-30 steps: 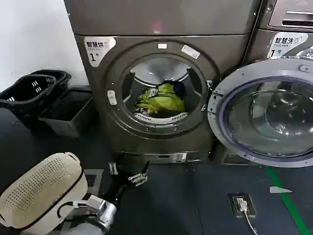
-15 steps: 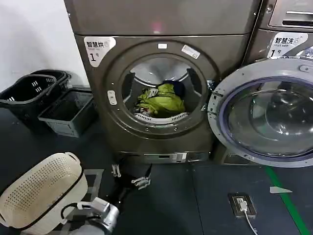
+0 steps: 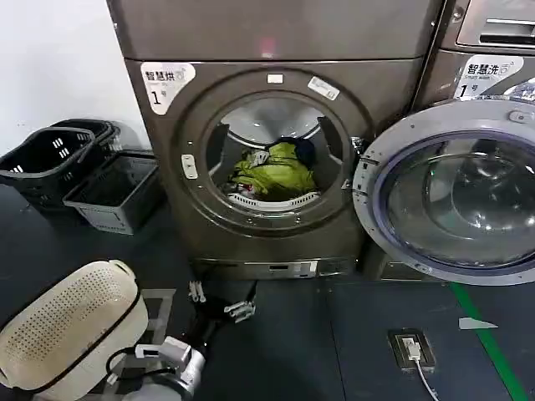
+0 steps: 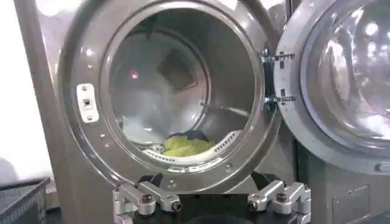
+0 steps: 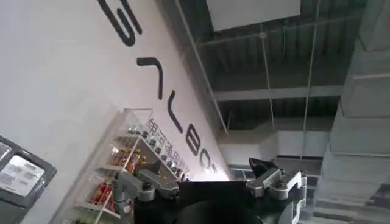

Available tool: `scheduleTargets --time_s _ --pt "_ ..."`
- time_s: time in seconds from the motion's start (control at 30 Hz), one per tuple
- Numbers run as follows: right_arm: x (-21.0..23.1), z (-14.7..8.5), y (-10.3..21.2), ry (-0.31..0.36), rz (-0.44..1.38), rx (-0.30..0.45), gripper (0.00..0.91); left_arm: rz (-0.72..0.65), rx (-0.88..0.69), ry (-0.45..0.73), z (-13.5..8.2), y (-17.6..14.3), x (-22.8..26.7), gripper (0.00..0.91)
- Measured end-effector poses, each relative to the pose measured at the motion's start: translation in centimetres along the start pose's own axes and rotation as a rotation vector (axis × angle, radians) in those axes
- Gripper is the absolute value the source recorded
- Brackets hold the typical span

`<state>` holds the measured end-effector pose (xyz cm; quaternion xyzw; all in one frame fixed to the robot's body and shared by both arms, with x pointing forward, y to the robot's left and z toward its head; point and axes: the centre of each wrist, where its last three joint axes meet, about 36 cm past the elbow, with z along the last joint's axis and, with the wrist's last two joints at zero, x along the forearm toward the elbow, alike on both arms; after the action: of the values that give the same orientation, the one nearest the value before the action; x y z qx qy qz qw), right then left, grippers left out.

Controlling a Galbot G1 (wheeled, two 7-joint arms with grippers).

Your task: Grasp the clothes from the dryer.

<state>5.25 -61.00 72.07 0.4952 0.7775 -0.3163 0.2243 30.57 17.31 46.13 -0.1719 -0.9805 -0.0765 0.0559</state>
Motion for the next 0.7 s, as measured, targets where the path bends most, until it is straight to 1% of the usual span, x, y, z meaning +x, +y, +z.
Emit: scheduleTargets --time_s 0.7 --pt "0.30 -0.09 -0.46 0.007 -0.011 0.016 0.907 -0.007 0.006 0.010 -0.29 -0.21 0.13 0.907"
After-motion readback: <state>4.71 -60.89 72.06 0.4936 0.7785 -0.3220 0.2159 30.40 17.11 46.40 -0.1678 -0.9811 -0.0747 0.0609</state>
